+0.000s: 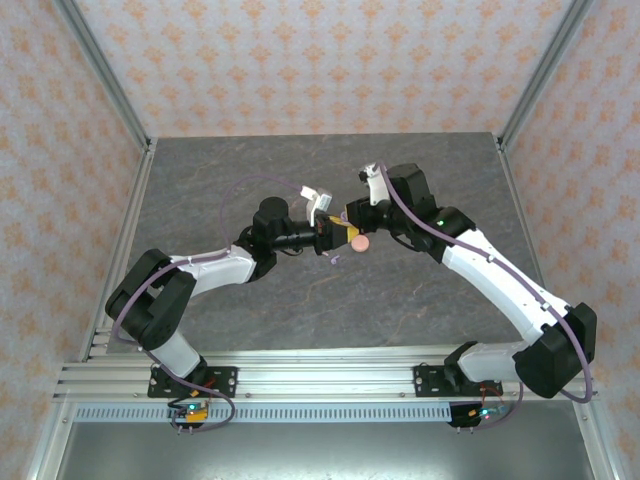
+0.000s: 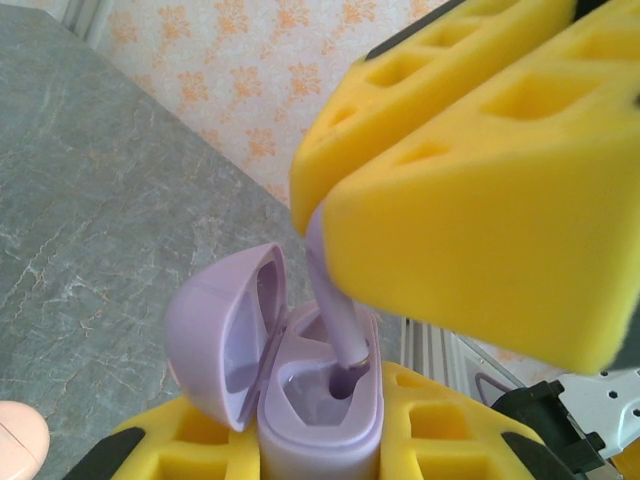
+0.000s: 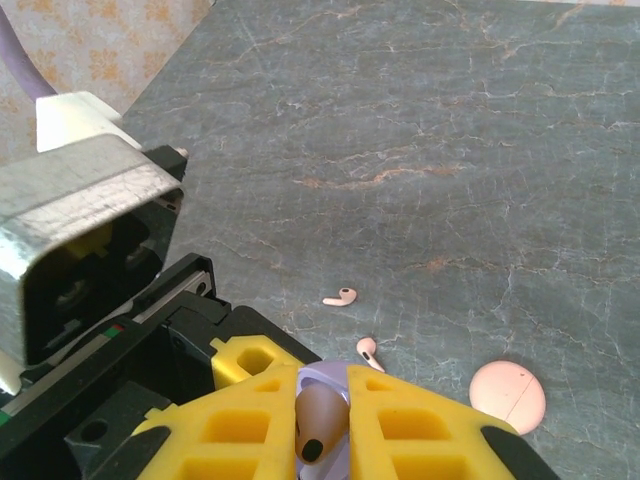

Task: Insert the wireless bluetooth earbuds into the charging case

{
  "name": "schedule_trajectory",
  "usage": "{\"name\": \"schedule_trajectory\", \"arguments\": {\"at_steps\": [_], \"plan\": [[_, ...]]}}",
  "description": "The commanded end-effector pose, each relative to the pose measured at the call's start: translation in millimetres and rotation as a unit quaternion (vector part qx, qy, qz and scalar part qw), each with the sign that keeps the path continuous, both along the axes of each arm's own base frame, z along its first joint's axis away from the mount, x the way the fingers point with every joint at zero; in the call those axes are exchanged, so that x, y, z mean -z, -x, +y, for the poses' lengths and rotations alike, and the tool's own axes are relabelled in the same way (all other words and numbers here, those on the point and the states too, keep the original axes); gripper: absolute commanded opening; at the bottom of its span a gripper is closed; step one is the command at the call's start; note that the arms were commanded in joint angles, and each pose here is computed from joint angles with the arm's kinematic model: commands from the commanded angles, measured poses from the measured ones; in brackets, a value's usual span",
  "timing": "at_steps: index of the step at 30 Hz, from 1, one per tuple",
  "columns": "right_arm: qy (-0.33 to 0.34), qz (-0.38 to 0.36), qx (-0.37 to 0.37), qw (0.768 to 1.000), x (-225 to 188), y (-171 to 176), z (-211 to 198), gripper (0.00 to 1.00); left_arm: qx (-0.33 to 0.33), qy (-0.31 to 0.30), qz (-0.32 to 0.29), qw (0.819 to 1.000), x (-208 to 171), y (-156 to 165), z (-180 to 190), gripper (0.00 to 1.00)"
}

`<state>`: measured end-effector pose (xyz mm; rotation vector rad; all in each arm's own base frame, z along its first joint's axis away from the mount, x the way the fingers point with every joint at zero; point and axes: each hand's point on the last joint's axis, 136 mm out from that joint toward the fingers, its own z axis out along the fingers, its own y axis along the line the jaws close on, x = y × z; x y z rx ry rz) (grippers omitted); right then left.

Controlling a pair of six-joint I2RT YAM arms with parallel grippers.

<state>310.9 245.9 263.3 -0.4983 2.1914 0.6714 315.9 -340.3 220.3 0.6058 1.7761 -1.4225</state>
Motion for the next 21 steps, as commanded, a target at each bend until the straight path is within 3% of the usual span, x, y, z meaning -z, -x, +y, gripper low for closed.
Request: {"name": "schedule_trajectory", "arguments": {"at_steps": [1,21], "plan": [[0.012,-0.009,0.001,1.0,2.4,1.5,-2.7,0.17,0.003,0.023,-0.036,0.999,-31.1,1.9,-3.4,0.0],[0.004,0.027,-0.032,0.999,12.1,17.0,4.0,0.19,-0.01,0.018,-0.035,0.999,-32.9,-3.9,-2.9,0.0]]}}
